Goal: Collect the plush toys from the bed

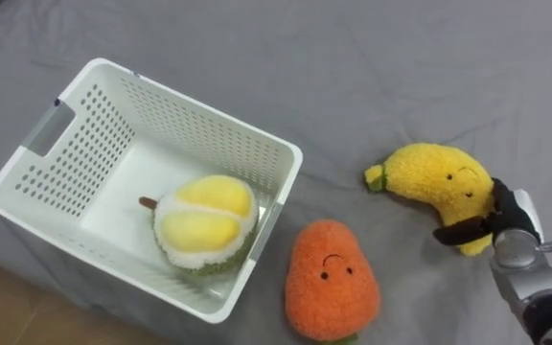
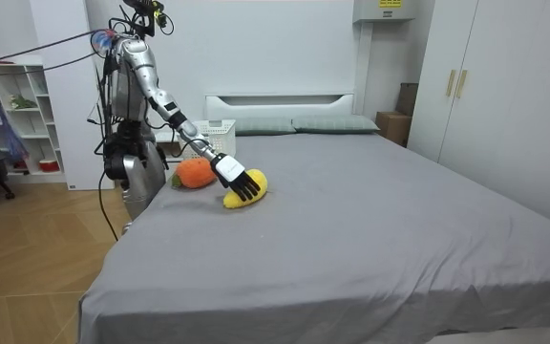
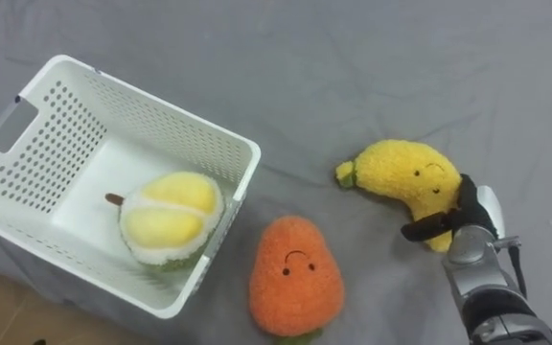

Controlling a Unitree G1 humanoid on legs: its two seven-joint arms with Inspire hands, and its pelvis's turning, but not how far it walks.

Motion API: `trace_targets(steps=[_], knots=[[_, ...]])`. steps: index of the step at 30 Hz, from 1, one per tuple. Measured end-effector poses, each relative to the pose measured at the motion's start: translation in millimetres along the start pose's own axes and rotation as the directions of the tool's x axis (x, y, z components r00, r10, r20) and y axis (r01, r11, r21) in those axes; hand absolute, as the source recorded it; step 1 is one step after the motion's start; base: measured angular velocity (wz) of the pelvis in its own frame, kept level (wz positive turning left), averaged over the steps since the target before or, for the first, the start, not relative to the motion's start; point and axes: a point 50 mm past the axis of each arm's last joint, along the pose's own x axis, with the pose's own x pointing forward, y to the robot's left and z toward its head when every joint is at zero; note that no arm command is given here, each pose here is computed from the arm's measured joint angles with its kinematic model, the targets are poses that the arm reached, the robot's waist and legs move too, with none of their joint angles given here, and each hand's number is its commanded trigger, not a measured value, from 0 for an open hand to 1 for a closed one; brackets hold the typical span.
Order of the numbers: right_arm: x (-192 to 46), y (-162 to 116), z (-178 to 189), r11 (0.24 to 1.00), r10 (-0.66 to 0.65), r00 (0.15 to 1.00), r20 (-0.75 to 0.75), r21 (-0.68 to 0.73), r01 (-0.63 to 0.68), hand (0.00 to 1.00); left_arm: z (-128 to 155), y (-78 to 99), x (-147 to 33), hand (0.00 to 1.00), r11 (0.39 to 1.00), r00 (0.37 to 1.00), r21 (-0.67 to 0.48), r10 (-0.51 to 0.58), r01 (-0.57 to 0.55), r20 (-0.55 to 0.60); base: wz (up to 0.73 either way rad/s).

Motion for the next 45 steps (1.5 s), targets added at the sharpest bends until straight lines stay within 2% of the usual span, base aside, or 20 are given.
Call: trace_targets(steps=[3, 4, 5, 6, 7, 12, 16, 21, 31, 45], knots=[[0.0, -0.8, -3.7, 1.0, -0.009, 1.0, -0.01, -0.003, 0.009, 0.0, -0.7, -0.9, -0.1, 0.0, 1.0, 1.0, 0.006, -0.003, 0.003, 0.002, 0.0], [-0.1, -0.9, -5.8, 1.0, -0.009, 1.0, -0.019, -0.005, 0.009, 0.27, -0.9, -0.9, 0.0, 0.0, 1.0, 1.0, 0.007, -0.003, 0.003, 0.001, 0.0], [-0.1, -1.2, -7.6, 1.0, -0.011, 1.0, -0.027, -0.005, 0.011, 0.76, -2.5, -1.3, -0.2, 0.0, 1.0, 1.0, 0.008, -0.004, 0.004, -0.006, 0.0], [0.0, -1.5, -8.3, 1.0, -0.012, 0.999, -0.032, -0.006, 0.012, 0.92, -3.0, -1.4, -0.2, 0.0, 1.0, 1.0, 0.009, -0.005, 0.005, -0.008, 0.0], [0.6, -2.5, -8.5, 1.0, -0.015, 0.999, -0.041, -0.008, 0.015, 1.0, -3.6, -1.8, -0.3, 0.0, 1.0, 1.0, 0.009, -0.006, 0.006, -0.011, 0.0], [4.2, -12.3, -1.3, 0.998, -0.068, 0.997, -0.044, 0.004, 0.068, 1.0, -3.2, -3.7, -0.4, 0.0, 1.0, 1.0, -0.018, -0.013, 0.012, -0.02, 0.05], [6.4, -25.3, -0.8, 0.994, -0.113, 0.993, -0.044, -0.001, 0.113, 1.0, -3.8, -7.0, -1.5, 0.0, 1.0, 1.0, 0.015, -0.024, 0.024, -0.013, 0.07], [6.4, -25.3, -1.3, 0.994, -0.108, 0.993, -0.051, 0.018, 0.11, 1.0, -3.3, -11.0, -2.6, 0.0, 0.998, 0.999, 0.049, -0.04, 0.04, -0.002, 0.03], [5.9, -24.8, -3.1, 0.993, -0.106, 0.993, -0.055, 0.05, 0.109, 1.0, 0.9, -11.4, -2.7, 0.0, 0.998, 0.999, 0.038, -0.043, 0.042, 0.026, 0.0], [-2.1, -19.1, 12.0, 0.994, -0.093, 0.989, 0.117, 0.067, 0.086, 1.0, -3.6, -8.3, -3.6, 0.0, 0.999, 0.999, 0.014, -0.04, 0.04, 0.036, -0.03]])
